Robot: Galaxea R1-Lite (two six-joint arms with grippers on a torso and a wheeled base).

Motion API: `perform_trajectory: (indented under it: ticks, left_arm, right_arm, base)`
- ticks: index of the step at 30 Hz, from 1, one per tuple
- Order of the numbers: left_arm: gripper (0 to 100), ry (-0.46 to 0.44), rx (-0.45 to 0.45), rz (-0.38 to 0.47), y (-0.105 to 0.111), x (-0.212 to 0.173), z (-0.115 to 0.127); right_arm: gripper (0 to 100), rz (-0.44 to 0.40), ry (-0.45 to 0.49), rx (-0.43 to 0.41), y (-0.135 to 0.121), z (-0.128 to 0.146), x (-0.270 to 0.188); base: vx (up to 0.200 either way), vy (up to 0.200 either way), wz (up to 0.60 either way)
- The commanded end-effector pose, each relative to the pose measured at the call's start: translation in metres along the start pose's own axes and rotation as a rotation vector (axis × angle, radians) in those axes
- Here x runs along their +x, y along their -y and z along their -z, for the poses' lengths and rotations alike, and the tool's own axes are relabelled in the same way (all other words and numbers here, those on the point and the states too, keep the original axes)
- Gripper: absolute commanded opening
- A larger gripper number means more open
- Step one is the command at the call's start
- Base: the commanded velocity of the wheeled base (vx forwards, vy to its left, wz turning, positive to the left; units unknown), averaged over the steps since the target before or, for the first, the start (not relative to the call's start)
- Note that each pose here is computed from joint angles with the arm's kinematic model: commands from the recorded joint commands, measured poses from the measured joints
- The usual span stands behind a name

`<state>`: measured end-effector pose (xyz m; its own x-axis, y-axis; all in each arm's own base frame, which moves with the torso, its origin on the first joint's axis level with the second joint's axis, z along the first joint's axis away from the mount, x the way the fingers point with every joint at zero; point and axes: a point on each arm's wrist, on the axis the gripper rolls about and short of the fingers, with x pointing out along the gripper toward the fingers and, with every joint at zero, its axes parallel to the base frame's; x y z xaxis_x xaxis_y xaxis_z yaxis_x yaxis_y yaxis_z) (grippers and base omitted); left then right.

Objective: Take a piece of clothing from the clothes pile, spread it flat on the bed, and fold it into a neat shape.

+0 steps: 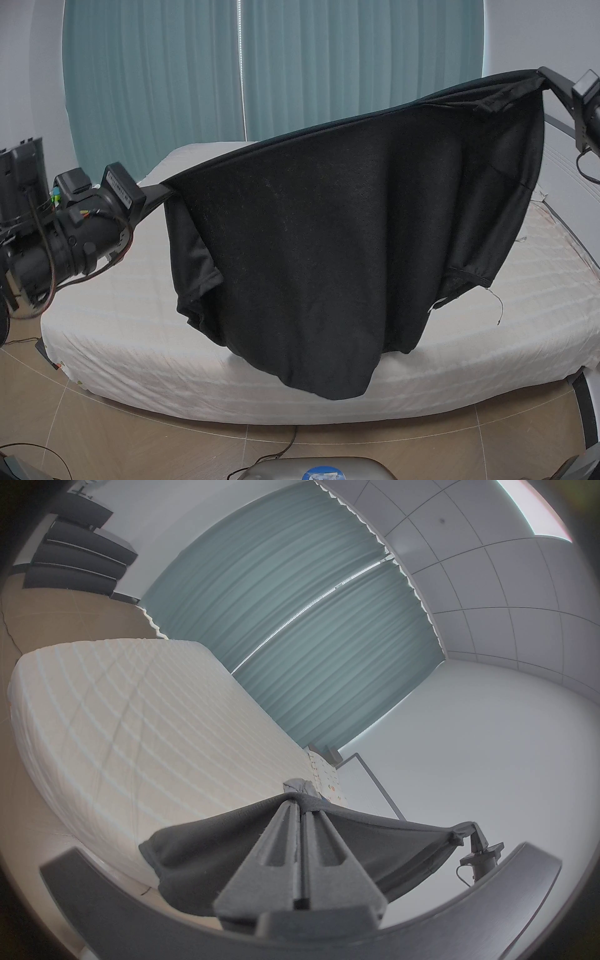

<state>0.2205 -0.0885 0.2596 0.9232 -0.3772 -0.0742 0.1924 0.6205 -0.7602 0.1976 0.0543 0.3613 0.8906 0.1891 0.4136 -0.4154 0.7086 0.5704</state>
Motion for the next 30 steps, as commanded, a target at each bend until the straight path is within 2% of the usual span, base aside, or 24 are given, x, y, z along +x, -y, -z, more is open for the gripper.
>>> perform_trajectory:
  ticks: [1,4,6,7,16,30]
  left_arm:
    - [0,-0.009,-0.016,-0.118,-0.021,0.059,-0.011]
    - [0,-0.031,-0.02,-0.152,-0.032,0.081,-0.006]
    - [0,-0.031,-0.02,-0.152,-0.032,0.081,-0.006]
    - [0,-0.049,-0.021,-0.173,-0.04,0.096,0.0]
    - [0,-0.062,-0.019,-0.181,-0.047,0.123,0.005]
    - [0,-0.084,-0.013,-0.201,-0.063,0.161,0.018]
  right_arm:
    - [0,0.175,-0.057,-0.045,0.059,0.032,0.056]
    - [0,0.195,-0.076,-0.047,0.077,0.053,0.071]
    - [0,0.195,-0.076,-0.047,0.077,0.053,0.071]
    - [0,0.195,-0.073,-0.049,0.088,0.066,0.081]
    - [0,0.191,-0.074,-0.056,0.108,0.089,0.098]
    - [0,0.186,-0.089,-0.051,0.119,0.11,0.118]
  base:
    - [0.0,0.0,0.0]
    - [0.0,0.0,0.0]
    - [0.0,0.0,0.0]
    - [0.0,0.0,0.0]
    - [0.2,0.0,0.0]
    - [0.2,0.0,0.0]
